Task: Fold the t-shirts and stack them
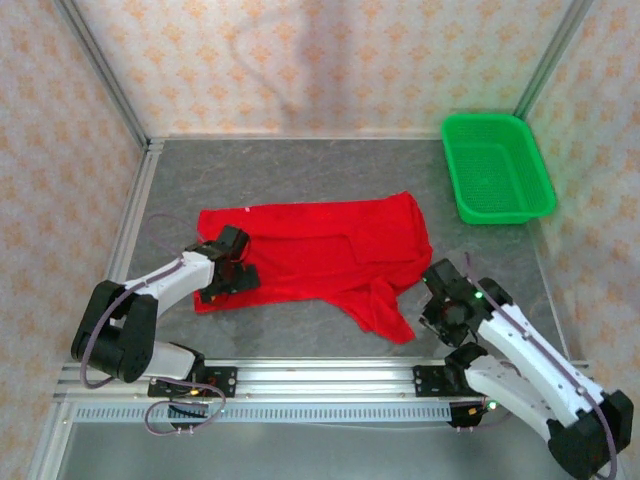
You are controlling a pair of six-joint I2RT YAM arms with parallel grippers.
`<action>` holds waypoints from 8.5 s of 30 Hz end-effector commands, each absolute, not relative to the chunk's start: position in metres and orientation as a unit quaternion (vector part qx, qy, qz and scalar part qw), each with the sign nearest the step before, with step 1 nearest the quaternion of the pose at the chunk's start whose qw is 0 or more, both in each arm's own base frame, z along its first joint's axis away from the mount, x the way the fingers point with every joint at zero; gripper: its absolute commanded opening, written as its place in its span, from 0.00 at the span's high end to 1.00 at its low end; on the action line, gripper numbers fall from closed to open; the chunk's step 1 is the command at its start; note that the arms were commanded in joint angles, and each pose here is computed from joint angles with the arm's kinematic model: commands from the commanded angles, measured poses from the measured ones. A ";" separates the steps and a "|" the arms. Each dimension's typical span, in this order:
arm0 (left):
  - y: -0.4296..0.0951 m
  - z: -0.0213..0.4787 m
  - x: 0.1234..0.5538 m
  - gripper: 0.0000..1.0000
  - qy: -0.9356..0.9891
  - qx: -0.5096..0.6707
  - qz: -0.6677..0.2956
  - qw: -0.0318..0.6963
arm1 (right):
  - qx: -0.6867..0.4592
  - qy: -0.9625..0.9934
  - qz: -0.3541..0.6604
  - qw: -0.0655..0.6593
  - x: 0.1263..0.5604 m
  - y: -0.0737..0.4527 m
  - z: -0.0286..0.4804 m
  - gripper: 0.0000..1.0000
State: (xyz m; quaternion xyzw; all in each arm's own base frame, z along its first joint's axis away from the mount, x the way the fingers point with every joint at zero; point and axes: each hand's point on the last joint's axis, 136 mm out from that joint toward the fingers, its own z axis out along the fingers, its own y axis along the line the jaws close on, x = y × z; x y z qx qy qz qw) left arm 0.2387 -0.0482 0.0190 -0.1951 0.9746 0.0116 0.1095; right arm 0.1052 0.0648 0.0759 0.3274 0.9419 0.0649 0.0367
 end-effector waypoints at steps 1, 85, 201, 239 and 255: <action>-0.053 0.029 0.248 0.01 0.975 -0.188 -0.006 0.121 | 0.206 0.972 0.107 0.023 0.105 0.085 0.070 0.64; 0.017 0.046 0.156 0.20 0.865 -0.499 -0.023 0.041 | 0.241 0.942 0.171 0.161 0.153 0.095 0.144 1.00; 0.067 0.218 0.211 1.00 0.913 -0.308 0.065 0.258 | 0.066 0.954 0.104 0.273 0.198 0.088 0.304 1.00; 0.039 0.098 0.203 1.00 0.907 -0.411 -0.052 0.071 | 0.036 0.972 0.075 0.220 0.212 0.099 0.268 1.00; 0.049 0.071 0.234 0.72 0.869 -0.476 -0.125 0.050 | 0.027 0.973 0.090 0.210 0.221 0.111 0.251 1.00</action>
